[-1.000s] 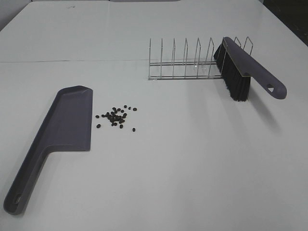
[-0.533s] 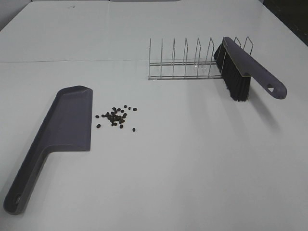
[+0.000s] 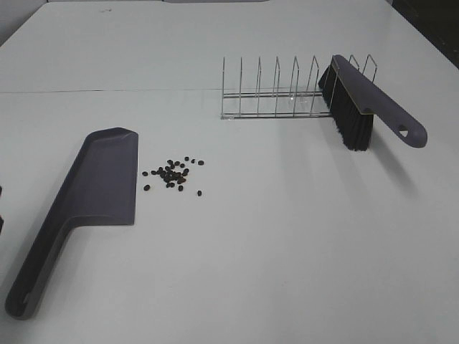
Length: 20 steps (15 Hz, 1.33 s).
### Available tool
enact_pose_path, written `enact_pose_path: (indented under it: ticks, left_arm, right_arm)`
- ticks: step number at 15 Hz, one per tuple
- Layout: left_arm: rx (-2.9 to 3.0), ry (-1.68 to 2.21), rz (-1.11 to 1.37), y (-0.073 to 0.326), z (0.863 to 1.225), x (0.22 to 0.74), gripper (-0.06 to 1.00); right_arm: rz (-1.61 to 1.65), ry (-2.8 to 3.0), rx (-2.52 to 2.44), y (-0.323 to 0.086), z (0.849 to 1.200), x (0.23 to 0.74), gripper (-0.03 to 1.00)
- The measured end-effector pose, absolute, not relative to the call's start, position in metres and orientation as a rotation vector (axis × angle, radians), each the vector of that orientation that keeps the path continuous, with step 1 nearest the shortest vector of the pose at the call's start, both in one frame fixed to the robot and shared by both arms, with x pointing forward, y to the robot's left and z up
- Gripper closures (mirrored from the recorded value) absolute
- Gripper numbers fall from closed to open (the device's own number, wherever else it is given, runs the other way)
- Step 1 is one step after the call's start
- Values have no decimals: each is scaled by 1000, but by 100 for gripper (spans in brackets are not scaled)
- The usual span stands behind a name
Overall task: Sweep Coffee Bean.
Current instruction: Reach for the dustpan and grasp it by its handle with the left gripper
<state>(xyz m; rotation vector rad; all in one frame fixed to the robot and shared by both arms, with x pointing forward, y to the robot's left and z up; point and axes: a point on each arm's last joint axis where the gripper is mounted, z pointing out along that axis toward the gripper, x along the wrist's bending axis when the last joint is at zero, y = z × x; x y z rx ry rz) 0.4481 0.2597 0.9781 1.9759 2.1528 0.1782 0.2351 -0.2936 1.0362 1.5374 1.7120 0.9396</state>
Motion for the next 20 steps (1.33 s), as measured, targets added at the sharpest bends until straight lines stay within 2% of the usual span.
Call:
enact_pose_path:
  ticks: [2, 5, 8, 12, 20]
  left_arm:
    - [1989, 2169, 161, 255, 972, 470, 22]
    - [2038, 2234, 83, 248, 944, 506, 22]
    - [2080, 2246, 43, 241, 924, 512, 22]
    - [2132, 2155, 33, 209, 905, 513, 22]
    - [2152, 2214, -1, 207, 869, 519, 22]
  right_arm:
    - [939, 1701, 1550, -294, 1036, 235, 22]
    - [938, 1695, 1557, -295, 1036, 235, 22]
    - [937, 1694, 1557, -295, 1036, 235, 22]
    - [937, 1694, 1557, -295, 1036, 235, 22]
    - [936, 1694, 1558, -295, 1036, 235, 22]
